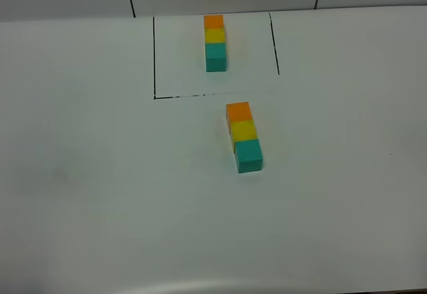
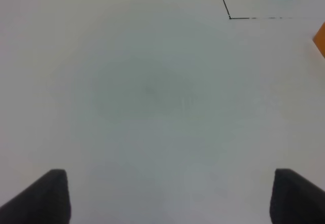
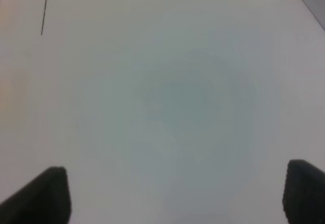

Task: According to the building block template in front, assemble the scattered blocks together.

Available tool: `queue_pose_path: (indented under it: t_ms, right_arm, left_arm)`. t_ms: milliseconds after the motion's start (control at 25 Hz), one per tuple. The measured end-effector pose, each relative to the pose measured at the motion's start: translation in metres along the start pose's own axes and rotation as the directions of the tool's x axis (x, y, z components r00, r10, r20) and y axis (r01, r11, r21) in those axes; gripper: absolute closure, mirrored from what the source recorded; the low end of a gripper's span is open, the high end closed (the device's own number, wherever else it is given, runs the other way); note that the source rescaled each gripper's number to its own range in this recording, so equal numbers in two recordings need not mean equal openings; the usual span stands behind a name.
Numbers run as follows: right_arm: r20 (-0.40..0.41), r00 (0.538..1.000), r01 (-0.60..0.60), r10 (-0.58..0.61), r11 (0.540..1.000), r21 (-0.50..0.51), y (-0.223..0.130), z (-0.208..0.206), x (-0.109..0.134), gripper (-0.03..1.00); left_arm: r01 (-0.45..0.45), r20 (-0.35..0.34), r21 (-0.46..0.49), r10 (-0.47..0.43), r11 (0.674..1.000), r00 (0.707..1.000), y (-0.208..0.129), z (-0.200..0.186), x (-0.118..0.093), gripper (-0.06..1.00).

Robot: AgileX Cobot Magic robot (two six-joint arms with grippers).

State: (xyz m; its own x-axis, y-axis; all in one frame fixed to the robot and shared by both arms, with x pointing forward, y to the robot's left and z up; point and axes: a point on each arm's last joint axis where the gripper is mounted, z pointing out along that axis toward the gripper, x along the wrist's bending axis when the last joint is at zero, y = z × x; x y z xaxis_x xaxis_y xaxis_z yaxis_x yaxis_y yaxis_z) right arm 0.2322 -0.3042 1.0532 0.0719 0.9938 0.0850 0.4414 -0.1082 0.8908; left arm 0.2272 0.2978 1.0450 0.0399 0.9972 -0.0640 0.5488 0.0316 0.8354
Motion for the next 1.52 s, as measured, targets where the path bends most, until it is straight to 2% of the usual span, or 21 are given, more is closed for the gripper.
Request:
queue_pose_path:
  t_ms: [1520]
  right_arm:
    - [0.017,1.000,0.014,-0.014,1.000,0.000,-0.0002,-0.0001,0.0001,0.27]
  left_arm:
    - [0.000,0.000,0.000,0.000,1.000,1.000,0.0000,0.0000,0.0000,0.27]
